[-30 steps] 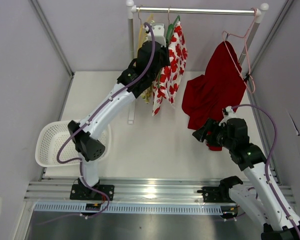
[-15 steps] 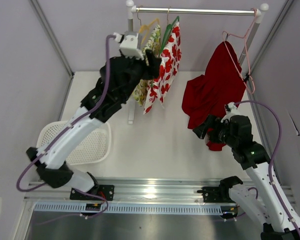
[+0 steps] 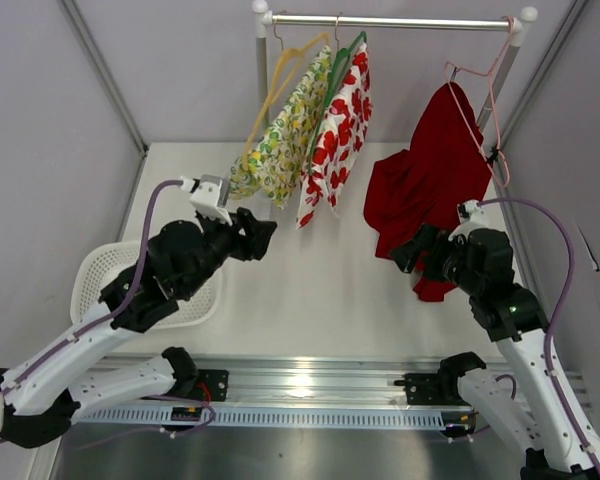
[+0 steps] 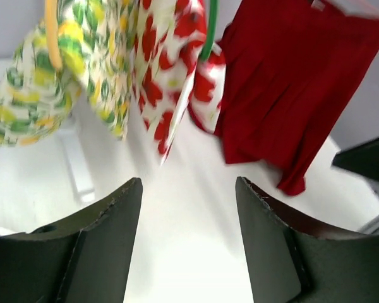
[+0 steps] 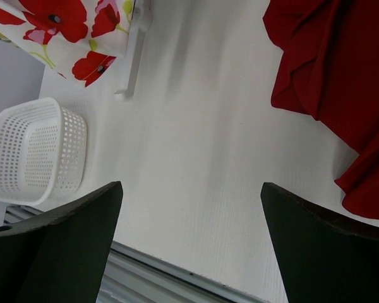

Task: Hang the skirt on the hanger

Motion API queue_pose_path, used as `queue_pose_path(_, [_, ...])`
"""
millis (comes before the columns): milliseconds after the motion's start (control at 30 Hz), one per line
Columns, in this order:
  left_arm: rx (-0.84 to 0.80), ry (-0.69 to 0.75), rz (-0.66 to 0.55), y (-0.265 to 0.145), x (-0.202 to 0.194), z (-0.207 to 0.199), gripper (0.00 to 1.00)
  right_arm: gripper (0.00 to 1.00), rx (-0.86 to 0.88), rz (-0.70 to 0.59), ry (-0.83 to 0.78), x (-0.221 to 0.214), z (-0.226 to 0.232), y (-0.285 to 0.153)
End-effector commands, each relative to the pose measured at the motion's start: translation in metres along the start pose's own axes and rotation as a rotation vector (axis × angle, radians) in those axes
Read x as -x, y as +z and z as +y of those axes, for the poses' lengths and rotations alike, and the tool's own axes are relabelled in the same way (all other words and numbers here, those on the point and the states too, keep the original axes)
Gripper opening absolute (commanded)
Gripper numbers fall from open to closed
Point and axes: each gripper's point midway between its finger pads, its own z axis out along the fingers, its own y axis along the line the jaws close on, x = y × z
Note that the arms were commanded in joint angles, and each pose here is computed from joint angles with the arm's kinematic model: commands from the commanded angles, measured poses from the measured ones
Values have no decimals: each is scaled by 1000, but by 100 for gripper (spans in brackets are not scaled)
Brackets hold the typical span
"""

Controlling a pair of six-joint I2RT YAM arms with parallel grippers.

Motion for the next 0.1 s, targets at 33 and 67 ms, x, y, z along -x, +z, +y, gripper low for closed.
queue_pose_path(33, [8,-11,62,-15,-24,10,66,100,19,-72,-1,25,12,-6])
queue_pose_path(67, [3,-12,52,-20,-22,12,67,100,16,-79,5,26,11,-6])
